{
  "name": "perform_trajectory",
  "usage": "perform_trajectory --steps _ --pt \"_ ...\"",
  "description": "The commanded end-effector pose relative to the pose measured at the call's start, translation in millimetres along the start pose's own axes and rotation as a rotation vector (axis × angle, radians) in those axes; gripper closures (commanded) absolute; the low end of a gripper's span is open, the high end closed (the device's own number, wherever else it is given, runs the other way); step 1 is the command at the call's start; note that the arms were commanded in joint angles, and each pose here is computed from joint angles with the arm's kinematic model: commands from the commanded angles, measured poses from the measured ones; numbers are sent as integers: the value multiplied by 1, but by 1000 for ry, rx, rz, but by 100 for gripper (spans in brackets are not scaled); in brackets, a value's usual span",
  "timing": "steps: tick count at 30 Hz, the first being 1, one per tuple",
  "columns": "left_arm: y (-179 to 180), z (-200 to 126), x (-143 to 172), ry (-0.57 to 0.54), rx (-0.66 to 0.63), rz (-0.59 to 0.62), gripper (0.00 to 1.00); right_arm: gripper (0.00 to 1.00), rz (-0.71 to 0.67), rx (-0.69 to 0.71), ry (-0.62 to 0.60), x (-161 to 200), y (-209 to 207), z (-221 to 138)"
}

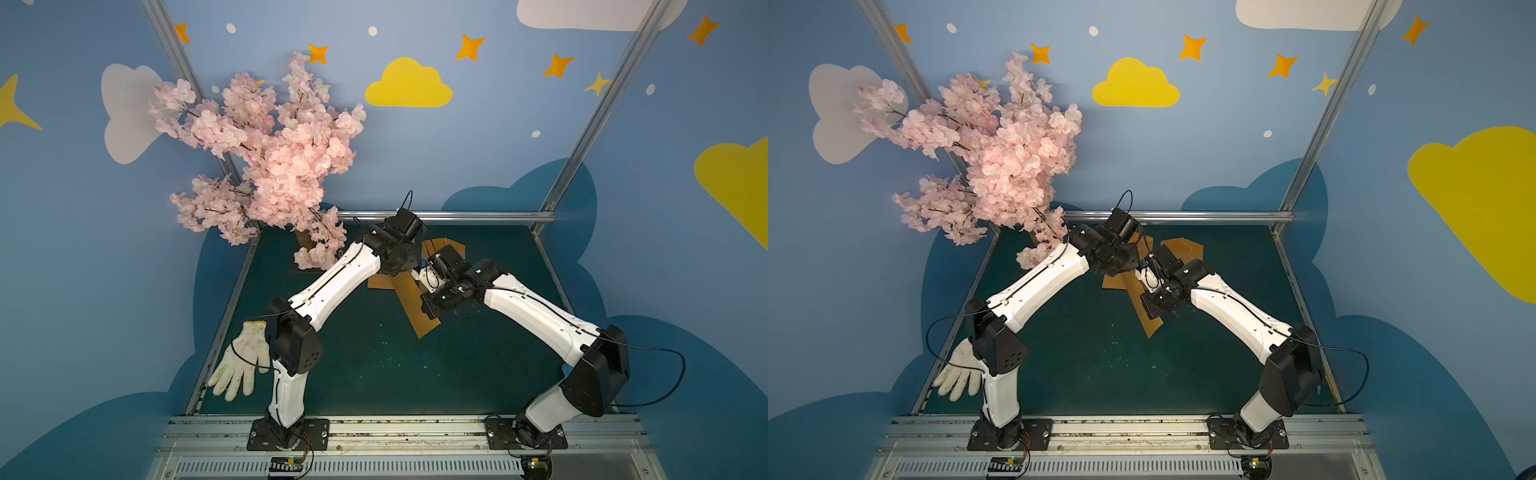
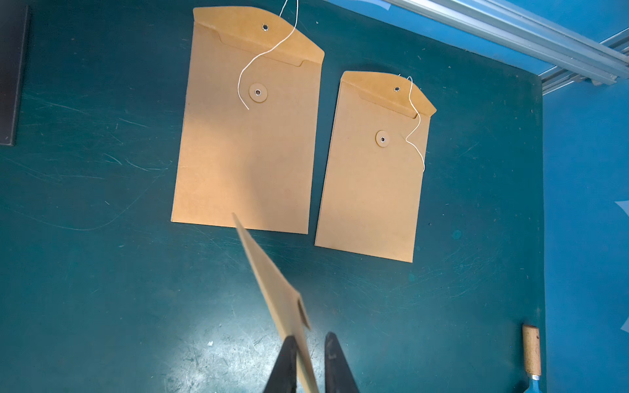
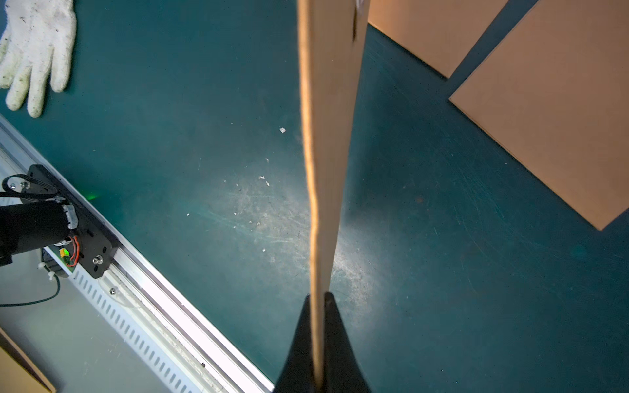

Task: Open the file bag
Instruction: Pick up the file bag from the center of the board.

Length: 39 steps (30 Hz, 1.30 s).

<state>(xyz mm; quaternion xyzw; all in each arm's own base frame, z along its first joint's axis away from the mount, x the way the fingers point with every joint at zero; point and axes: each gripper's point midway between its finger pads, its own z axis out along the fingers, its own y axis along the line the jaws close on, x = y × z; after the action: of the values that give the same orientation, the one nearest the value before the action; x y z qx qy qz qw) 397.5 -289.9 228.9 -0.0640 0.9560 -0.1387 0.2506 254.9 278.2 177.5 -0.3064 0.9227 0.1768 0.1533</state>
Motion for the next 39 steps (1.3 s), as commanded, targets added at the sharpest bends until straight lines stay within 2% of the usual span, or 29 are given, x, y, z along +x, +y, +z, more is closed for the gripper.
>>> perform_trajectory --steps 1,8,14,21,26,31,39 --pt "3 1 5 23 -21 17 89 99 -26 3 -50 -15 6 -8" --pt "9 -6 -7 -7 -26 7 97 83 -29 -4 -44 -10 10 -11" --pt "15 -10 -18 -25 -15 -8 97 68 -29 -12 -44 -2 15 -16" --pt "13 -19 -31 -76 57 -16 97 57 -9 -78 -95 11 25 -33" --pt "16 -28 -38 -132 129 -38 97 51 44 -64 -172 15 19 -55" --pt "2 -43 -36 -187 332 -46 97 43 35 -96 -317 7 6 -66" --pt "-8 -76 -14 -226 719 -86 97 43 167 -249 -393 -13 -29 -76"
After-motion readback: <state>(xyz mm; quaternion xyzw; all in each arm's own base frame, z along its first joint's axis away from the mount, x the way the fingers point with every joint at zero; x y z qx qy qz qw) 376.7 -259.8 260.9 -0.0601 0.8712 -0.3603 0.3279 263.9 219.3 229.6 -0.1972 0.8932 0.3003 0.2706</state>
